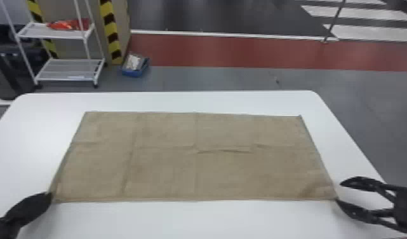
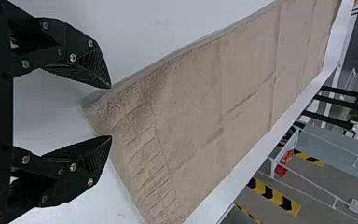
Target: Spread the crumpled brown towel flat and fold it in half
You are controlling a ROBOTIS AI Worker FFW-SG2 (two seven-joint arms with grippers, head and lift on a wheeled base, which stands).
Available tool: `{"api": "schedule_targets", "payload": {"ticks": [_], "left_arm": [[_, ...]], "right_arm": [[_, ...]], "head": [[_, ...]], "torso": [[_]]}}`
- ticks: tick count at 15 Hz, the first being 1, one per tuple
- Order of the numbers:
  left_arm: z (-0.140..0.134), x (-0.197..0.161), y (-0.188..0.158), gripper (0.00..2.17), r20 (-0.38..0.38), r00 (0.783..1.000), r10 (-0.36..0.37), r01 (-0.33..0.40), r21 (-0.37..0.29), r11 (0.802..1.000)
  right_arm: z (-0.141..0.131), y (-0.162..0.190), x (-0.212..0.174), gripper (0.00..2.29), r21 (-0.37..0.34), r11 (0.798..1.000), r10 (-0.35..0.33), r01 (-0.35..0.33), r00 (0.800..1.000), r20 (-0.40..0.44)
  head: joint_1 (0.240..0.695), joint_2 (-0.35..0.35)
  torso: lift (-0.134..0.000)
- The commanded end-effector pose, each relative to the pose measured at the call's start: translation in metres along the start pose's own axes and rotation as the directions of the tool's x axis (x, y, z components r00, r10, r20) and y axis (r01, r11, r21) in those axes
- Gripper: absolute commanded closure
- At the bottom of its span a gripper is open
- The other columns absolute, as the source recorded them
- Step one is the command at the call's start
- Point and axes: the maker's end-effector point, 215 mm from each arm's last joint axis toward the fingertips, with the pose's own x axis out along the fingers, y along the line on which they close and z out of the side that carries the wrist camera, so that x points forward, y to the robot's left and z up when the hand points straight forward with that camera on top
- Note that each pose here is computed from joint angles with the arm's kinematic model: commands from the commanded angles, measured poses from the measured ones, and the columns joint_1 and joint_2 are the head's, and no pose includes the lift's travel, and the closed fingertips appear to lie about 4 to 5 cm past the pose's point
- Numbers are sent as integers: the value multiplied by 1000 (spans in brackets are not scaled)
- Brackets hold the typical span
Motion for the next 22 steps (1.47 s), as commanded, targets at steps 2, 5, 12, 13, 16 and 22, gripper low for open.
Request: {"api": "schedule_targets", "payload": {"ticks": [2,5,12,13,16,22], "left_arm": [[-1,-1,2,1423,-9,1000,4,-4,-3,1000],[-2,0,-1,1423,-11,1000,-2,2,-4,1000],[-3,0,-1,1423,-18,1000,-4,4,-9,1000],[-3,0,0,1423,-19,1000,-2,2,-8,1000],[-2,-2,-1,1423,-18,1000,-2,1,-6,1000],[9,-8,-6,1423,-21,1000,-7,7,3,1000]], "right_arm": [[-12,-10,-8,589,45,999,-10,11,999,-33],[-21,-7,-4,589,66,998,0,3,999,-43],[-27,-9,10,826,116,993,29,-21,997,-69],[-28,-6,13,829,127,991,49,-39,996,-75],[-26,-4,16,1312,161,985,81,-68,994,-73],[-5,-20,-4,1541,212,975,64,-60,998,-12]], "head": [[695,-109],[695,-124],[695,-126],[695,-126],[695,-122],[695,-121]], "torso": [[-125],[-125],[-125],[-125],[-125],[-125]]}}
